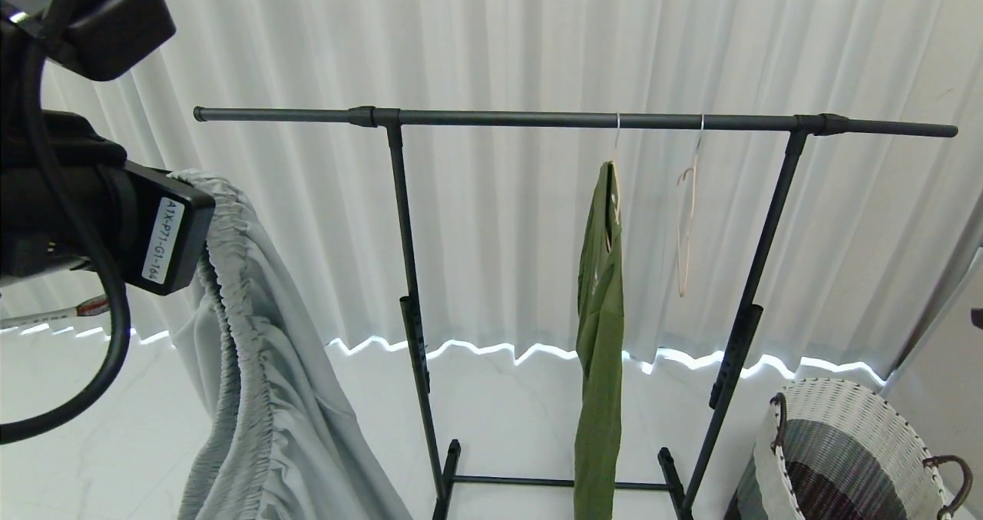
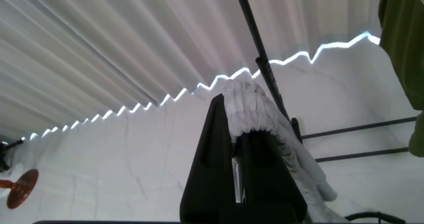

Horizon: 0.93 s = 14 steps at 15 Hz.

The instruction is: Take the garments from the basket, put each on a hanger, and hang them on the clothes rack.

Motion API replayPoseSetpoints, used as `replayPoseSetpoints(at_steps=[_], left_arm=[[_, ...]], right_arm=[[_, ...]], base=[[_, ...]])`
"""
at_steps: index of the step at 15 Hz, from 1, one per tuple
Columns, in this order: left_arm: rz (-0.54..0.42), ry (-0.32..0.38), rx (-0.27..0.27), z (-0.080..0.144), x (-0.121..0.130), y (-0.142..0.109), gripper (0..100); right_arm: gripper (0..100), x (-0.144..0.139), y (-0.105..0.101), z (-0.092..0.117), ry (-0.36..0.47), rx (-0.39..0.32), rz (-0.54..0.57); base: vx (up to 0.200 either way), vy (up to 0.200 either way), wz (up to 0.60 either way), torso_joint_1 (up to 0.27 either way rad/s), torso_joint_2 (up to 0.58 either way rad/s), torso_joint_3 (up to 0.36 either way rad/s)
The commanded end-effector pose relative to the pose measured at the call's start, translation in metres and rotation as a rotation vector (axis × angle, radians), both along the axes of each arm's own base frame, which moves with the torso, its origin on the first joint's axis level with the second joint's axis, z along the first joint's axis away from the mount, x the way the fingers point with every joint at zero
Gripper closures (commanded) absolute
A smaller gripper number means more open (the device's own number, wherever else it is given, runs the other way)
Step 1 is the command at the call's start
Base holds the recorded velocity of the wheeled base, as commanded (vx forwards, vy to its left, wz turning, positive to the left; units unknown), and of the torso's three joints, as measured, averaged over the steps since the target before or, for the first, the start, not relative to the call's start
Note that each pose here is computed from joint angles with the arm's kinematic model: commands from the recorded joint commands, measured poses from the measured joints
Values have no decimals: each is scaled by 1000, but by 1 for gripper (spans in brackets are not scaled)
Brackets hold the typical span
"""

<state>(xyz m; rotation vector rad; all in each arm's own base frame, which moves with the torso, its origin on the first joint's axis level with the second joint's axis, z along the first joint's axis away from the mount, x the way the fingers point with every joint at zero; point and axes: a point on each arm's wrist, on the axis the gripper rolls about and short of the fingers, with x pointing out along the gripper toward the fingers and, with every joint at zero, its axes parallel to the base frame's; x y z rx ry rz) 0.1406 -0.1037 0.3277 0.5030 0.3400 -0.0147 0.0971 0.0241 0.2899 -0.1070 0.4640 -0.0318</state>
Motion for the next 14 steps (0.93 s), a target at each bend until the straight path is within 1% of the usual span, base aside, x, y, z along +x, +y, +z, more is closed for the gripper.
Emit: replayPoseSetpoints(at_steps=[1,3,4,7,14], left_arm=[[1,6,3,-1,1,-1,100],[1,9,5,-3,3,-3,100],[1,7,3,-3,4,-3,100],[1,-12,-13,-2,9,-8,100],[4,-12,-13,-4,12,-10,100]], right_arm=[[0,4,1,-8,8,-5,-2],[0,11,3,-14,-36,4,3],[0,12,4,-14,-43,6,3],[0,14,4,-15,-46,2,9],[0,19,5,-18,-25,9,10]], base=[[0,0,0,144,-354,-203],[200,0,0,68,-159,-95],[200,0,0,17,-66,-36],[200,0,0,17,-14,-10],[200,0,0,4,2,2]])
